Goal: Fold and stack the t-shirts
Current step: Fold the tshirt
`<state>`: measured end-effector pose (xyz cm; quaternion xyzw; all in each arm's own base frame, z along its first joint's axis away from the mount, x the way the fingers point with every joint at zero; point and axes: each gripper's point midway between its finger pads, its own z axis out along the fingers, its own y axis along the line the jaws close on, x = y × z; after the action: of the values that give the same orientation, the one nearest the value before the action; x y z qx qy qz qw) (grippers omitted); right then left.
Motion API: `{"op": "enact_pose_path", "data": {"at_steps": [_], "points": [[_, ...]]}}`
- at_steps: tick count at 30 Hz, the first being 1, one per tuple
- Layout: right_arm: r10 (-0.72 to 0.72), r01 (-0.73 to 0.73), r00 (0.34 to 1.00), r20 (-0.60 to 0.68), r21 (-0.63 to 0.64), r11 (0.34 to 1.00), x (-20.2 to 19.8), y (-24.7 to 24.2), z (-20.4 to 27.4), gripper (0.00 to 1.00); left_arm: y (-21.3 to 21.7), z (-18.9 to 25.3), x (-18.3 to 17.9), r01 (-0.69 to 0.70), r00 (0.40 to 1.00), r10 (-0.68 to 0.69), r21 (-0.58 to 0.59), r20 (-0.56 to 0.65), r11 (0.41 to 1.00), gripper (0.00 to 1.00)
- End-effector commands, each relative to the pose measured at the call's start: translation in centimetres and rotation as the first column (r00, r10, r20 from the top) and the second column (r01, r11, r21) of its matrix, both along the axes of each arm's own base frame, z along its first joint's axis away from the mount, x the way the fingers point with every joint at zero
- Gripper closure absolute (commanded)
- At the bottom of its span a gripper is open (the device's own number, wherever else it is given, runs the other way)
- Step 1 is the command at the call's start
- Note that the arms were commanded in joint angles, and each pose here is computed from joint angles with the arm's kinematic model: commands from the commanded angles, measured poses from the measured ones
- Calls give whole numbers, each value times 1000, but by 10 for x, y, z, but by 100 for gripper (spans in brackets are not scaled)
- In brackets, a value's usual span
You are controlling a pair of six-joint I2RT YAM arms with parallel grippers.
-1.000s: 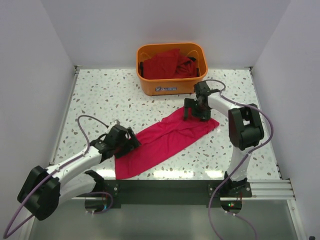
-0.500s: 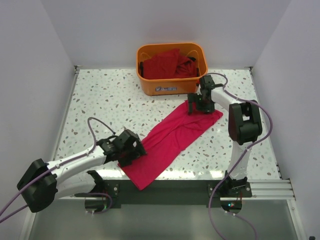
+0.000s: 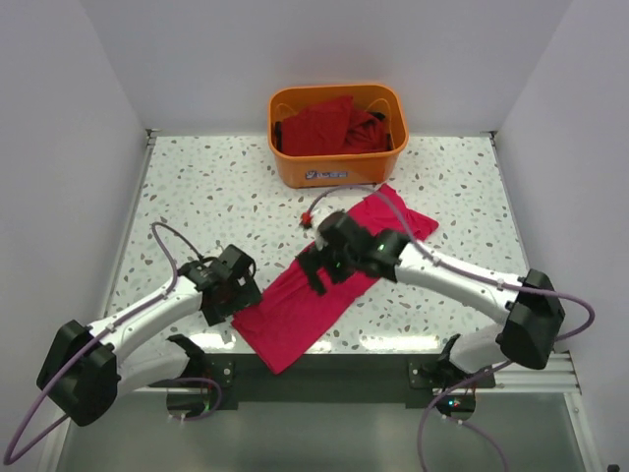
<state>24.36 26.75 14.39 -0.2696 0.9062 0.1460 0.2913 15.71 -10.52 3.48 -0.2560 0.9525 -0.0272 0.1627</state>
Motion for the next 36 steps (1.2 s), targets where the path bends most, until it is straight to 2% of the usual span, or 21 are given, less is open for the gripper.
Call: {"op": "enact_pose_path", "data": {"at_steps": [1,2,5,8,10,14,18,20,21,23,24,25,26,27,28,29,33,36], "points": [[143,-143,990,-13,-30,989,-70,37,-18,2,0,-10,-19,73,996,-75,-29,-51,997,3],[219,-219,976,-11,-19,975,-105,58,-18,1,1,-13,-23,76,995,-78,-28,-68,997,7],[366,-367,929,46,10,930,-163,99,-21,1,5,-25,-36,70,992,-73,-39,-101,997,17],[465,-466,883,60,-5,885,-206,130,-36,1,3,-30,-39,60,994,-66,-66,-91,996,27],[496,-494,865,73,-40,868,-216,140,-45,2,1,-31,-38,56,996,-61,-79,-71,995,37],[499,-489,864,62,-125,863,-218,148,-80,6,0,-37,-37,51,995,-58,-81,-75,995,48],[521,-512,850,85,-107,852,-219,162,-92,12,1,-42,-37,44,995,-50,-73,-87,996,62],[551,-545,833,54,-95,833,-226,165,-101,17,-1,-46,-38,44,995,-52,-83,-88,996,68],[559,-554,828,44,-90,827,-229,168,-108,26,-1,-47,-39,43,995,-51,-84,-90,996,70],[575,-571,818,16,-98,815,-234,166,-119,33,1,-50,-42,40,993,-48,-80,-103,996,74],[569,-564,823,5,-122,817,-233,162,-127,44,1,-51,-43,42,993,-50,-81,-104,996,77],[565,-560,825,3,-133,818,-232,160,-129,50,0,-50,-42,42,994,-51,-86,-100,995,85],[557,-552,830,1,-139,822,-231,158,-131,55,1,-50,-42,42,994,-50,-85,-98,995,88],[552,-546,834,3,-139,826,-230,157,-130,75,0,-48,-41,41,994,-49,-86,-93,995,100],[549,-543,836,4,-133,829,-230,157,-128,81,0,-47,-41,40,995,-48,-86,-91,995,100],[546,-541,838,7,-127,832,-230,156,-127,82,0,-45,-40,42,995,-49,-86,-86,995,100],[508,-501,858,76,-93,861,-221,161,-101,99,-2,-33,-29,44,998,-47,-92,-31,995,100],[459,-455,876,144,-64,888,-210,164,-76,100,-13,-19,-14,62,997,-56,-141,44,988,100]]}}
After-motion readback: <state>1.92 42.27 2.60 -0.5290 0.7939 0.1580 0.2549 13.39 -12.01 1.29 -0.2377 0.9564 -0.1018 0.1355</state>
